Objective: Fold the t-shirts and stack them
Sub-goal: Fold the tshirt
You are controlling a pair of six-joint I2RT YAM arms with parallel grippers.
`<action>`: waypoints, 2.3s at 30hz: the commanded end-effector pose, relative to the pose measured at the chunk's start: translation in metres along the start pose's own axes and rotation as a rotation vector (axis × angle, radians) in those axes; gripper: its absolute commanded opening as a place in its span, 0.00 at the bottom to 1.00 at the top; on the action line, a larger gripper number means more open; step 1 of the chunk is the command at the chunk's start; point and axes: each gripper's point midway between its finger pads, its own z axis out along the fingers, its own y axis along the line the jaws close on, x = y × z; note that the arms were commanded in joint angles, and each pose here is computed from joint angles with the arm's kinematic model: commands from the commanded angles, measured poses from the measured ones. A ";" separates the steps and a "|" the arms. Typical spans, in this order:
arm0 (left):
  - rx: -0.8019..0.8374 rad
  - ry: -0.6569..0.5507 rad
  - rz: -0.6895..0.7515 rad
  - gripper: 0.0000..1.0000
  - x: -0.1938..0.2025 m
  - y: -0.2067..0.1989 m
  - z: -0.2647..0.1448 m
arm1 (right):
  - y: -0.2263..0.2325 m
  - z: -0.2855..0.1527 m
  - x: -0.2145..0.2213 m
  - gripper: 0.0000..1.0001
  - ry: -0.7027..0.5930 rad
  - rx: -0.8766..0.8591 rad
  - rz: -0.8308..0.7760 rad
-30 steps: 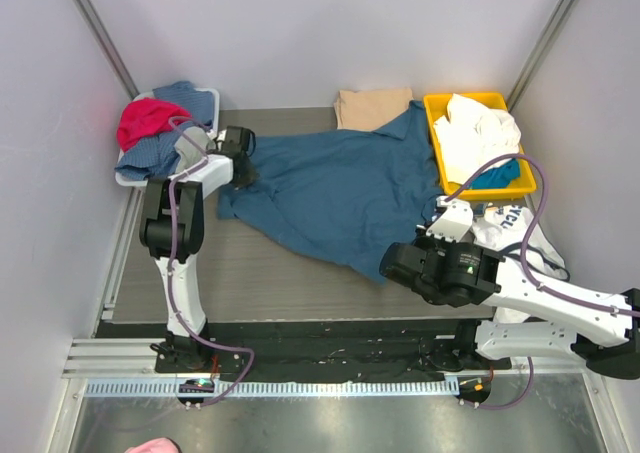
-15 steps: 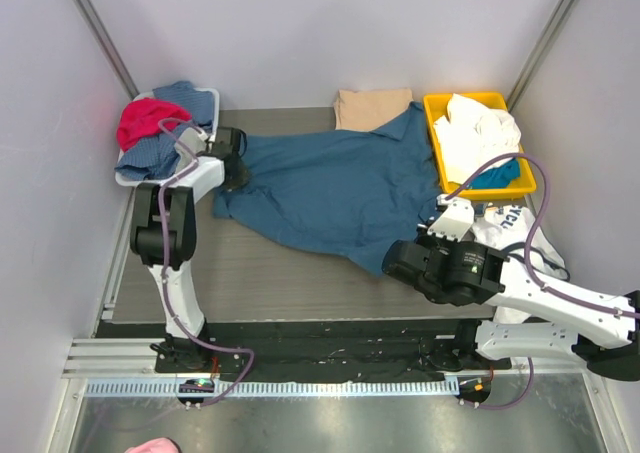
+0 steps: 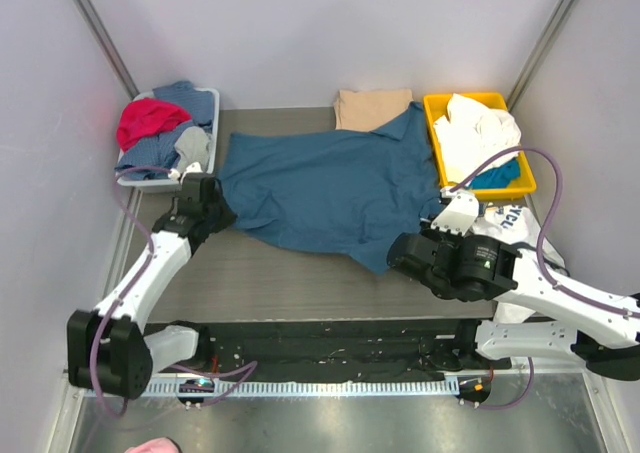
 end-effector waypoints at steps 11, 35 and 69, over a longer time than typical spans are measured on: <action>-0.084 -0.018 -0.135 0.00 0.049 0.059 -0.077 | -0.028 -0.012 -0.016 0.01 -0.012 0.059 0.014; -0.302 -0.226 -0.328 0.00 0.032 0.111 -0.111 | -0.060 -0.019 -0.023 0.01 -0.020 0.043 0.122; -0.318 -0.236 -0.255 0.00 0.023 0.109 -0.093 | -0.045 -0.021 -0.070 0.01 -0.134 0.100 0.021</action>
